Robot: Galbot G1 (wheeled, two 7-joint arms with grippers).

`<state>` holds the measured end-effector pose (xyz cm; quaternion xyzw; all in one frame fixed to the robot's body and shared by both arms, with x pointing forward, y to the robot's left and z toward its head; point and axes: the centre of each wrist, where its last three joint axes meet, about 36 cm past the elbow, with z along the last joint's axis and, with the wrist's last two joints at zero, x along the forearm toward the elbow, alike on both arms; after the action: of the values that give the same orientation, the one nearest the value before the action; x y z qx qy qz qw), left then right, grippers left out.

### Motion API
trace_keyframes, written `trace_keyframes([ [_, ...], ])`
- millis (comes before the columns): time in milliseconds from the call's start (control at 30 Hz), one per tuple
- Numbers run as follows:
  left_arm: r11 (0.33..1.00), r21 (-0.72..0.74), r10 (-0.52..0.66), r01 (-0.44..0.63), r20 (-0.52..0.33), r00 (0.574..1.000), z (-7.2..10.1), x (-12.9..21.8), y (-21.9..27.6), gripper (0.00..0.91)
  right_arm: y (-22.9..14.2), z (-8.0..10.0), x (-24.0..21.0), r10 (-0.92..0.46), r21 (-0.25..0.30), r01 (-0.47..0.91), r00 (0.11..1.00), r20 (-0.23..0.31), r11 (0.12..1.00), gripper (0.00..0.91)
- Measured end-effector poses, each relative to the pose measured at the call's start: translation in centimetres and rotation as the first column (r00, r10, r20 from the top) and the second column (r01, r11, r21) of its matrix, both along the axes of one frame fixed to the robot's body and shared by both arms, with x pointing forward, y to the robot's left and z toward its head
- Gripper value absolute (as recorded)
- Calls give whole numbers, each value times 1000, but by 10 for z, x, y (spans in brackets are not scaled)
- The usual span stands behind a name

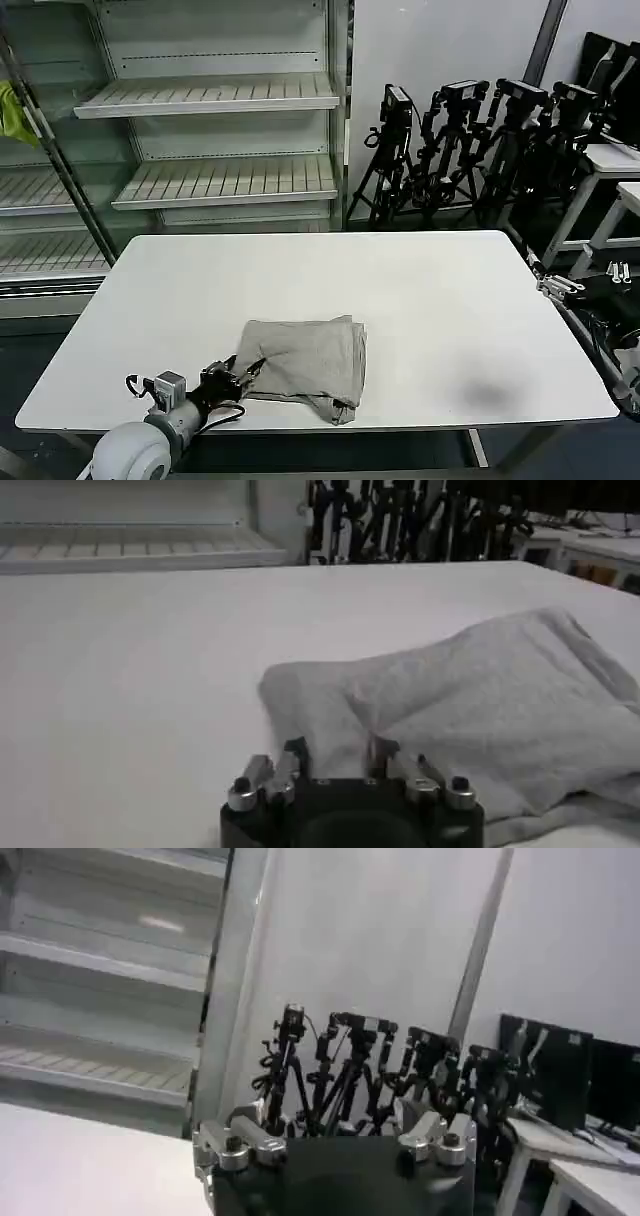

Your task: Fold and organize the clothes.

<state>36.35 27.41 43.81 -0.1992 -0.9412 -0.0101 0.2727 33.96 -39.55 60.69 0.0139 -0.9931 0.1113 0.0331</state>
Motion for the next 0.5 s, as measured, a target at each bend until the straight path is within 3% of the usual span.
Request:
trace_keyframes([
  [500, 1000, 18, 15, -15, 25, 1000, 10, -2, 7, 40, 6, 7, -3, 15, 3, -15, 1000, 25, 1000, 907],
])
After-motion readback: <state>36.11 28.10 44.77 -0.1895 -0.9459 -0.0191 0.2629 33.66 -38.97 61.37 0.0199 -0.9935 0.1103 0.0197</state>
